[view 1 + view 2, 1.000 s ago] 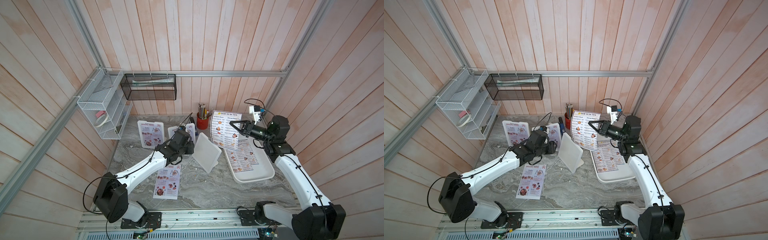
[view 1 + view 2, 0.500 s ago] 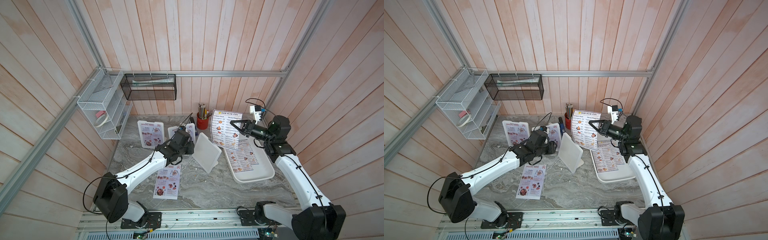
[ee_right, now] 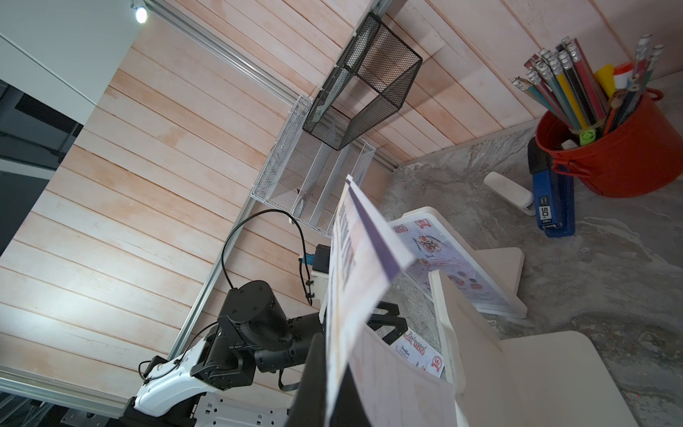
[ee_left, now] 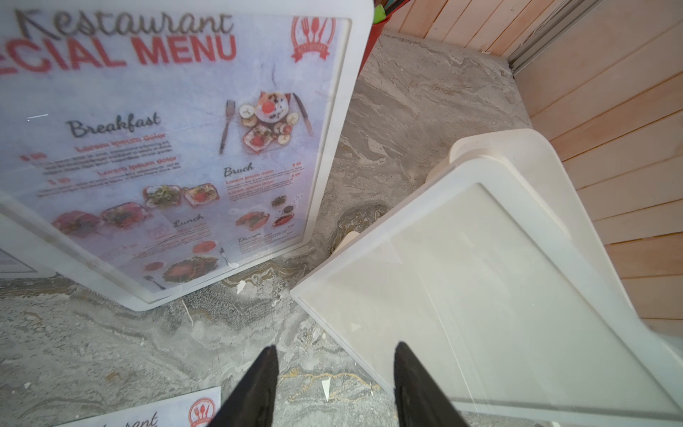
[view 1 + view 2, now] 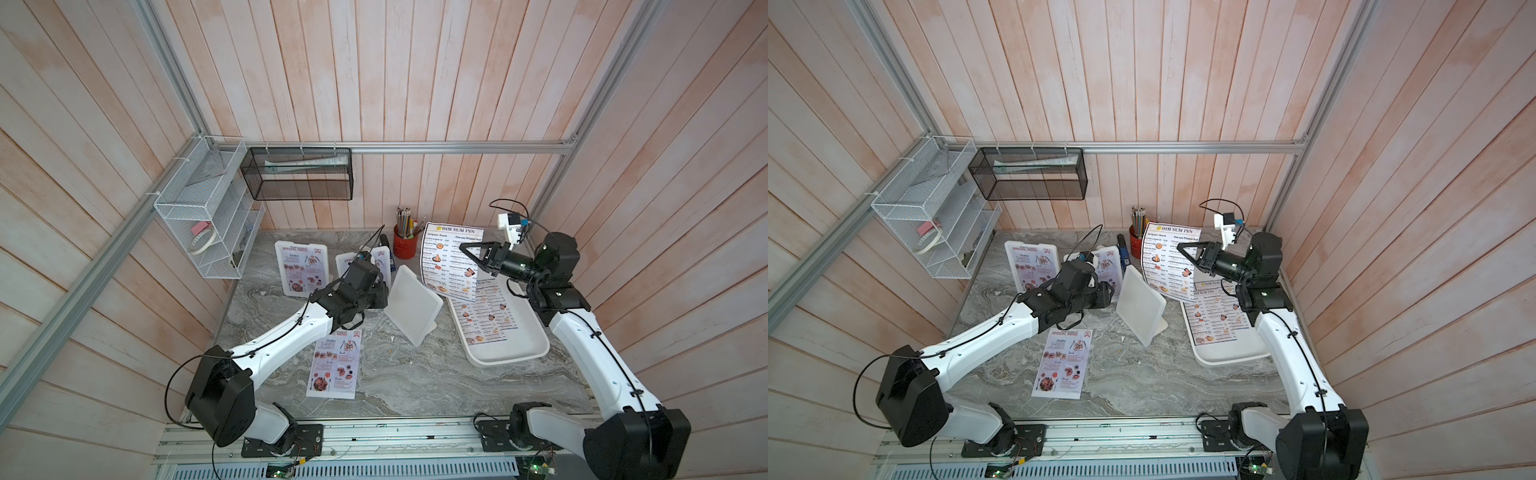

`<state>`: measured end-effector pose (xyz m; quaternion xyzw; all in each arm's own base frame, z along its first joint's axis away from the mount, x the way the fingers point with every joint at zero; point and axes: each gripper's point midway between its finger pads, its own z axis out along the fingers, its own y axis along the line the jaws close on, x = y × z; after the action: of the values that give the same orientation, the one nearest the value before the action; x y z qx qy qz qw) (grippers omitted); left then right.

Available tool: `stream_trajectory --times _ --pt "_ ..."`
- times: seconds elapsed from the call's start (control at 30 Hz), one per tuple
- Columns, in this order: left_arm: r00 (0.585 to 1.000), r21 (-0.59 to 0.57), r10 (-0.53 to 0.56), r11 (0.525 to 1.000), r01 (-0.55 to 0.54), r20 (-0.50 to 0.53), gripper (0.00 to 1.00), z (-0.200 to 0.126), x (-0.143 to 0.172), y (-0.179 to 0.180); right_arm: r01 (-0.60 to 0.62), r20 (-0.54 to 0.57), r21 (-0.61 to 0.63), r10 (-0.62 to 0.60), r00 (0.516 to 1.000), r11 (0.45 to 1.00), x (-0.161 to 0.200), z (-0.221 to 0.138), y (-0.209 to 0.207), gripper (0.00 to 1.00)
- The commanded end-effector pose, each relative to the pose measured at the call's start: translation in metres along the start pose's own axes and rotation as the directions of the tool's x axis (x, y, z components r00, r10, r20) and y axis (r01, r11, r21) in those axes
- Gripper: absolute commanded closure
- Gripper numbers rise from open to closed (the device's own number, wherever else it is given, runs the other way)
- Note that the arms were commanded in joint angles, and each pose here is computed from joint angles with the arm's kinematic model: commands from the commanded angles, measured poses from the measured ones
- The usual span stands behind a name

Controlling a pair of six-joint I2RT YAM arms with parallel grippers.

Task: Replace the menus in the menu holders
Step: Insert the menu into the menu holder.

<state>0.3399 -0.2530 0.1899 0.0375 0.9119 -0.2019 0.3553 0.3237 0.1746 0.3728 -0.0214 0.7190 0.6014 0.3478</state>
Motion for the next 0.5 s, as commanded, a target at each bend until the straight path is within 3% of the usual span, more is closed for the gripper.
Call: stream_trajectory --times 0.0,0.47 --pt "1.0 -0.005 -0.002 1.0 0.002 0.027 0.47 -0.008 -0.006 -0.001 0.015 -0.007 -0.008 -0.015 1.0 1.0 0.001 -0.001 -0.002 1.0" --pt "1.0 -0.007 -0.003 1.0 0.003 0.029 0.47 -0.01 -0.006 0.0 -0.008 0.049 0.021 0.007 0.999 1.0 -0.014 -0.01 -0.015 1.0"
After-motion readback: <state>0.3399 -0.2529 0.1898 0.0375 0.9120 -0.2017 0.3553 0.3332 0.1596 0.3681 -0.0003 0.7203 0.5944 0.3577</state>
